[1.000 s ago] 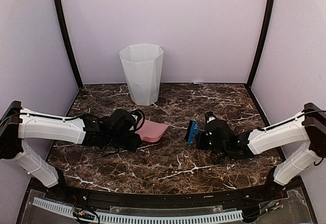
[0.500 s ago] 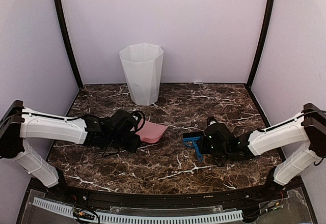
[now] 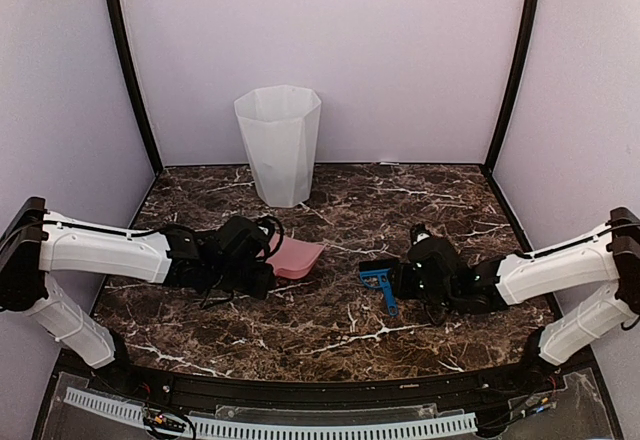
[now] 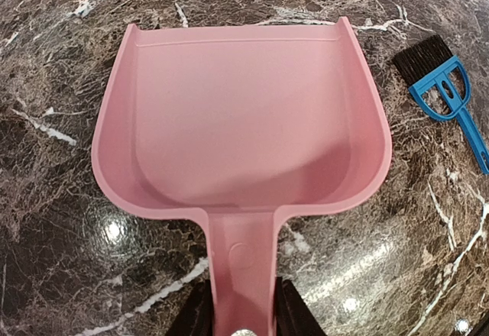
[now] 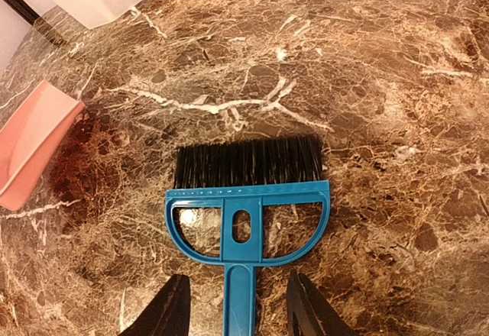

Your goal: Sweep away the paper scraps from the table

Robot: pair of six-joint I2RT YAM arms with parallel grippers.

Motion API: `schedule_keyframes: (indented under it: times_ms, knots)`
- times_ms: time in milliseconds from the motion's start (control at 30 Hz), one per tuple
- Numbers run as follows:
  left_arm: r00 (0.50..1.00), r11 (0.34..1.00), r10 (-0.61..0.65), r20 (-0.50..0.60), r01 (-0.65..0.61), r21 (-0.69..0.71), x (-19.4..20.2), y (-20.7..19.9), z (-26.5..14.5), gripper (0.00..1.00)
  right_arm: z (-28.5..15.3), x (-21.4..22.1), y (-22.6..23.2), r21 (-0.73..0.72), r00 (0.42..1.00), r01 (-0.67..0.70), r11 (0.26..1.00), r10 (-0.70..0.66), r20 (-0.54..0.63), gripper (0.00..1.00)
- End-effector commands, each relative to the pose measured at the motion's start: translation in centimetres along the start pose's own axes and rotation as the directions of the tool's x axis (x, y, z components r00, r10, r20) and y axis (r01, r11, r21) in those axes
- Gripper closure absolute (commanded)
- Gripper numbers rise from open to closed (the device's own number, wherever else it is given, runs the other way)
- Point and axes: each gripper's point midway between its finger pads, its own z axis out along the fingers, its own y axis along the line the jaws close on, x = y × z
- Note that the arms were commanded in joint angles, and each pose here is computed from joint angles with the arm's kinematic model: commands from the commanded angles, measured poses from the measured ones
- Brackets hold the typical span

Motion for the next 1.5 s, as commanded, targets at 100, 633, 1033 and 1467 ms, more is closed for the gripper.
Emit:
schedule_keyframes:
  times_ms: [100, 633, 1033, 1467]
  knots:
    - [1.000, 1.000, -0.012, 0.029, 0.012, -0.023, -0.8, 0.4, -0.8, 0.75, -1.0, -1.8, 0.0, -0.003, 0.998, -0.013, 1.000, 0.013, 0.058, 0.55]
    - [0.999, 0.997, 0.014, -0.046, -0.017, -0.070, 0.6, 0.5, 1.6, 0.71, -1.7, -2.3, -0.2, -0.003, 0.997, -0.005, 1.000, 0.005, 0.073, 0.55]
    - [0.999, 0.997, 0.010, 0.031, -0.007, -0.080, -1.1, 0.9, 0.2, 0.40, -3.6, -5.6, -0.2, 0.007, 0.987, 0.019, 1.000, -0.020, 0.159, 0.50]
    - [0.889, 0.933, -0.014, 0.457, 0.175, -0.314, -9.7, 8.9, -10.5, 0.23, -8.4, -16.0, -1.4, 0.027, 0.906, 0.069, 0.997, -0.074, 0.416, 0.02]
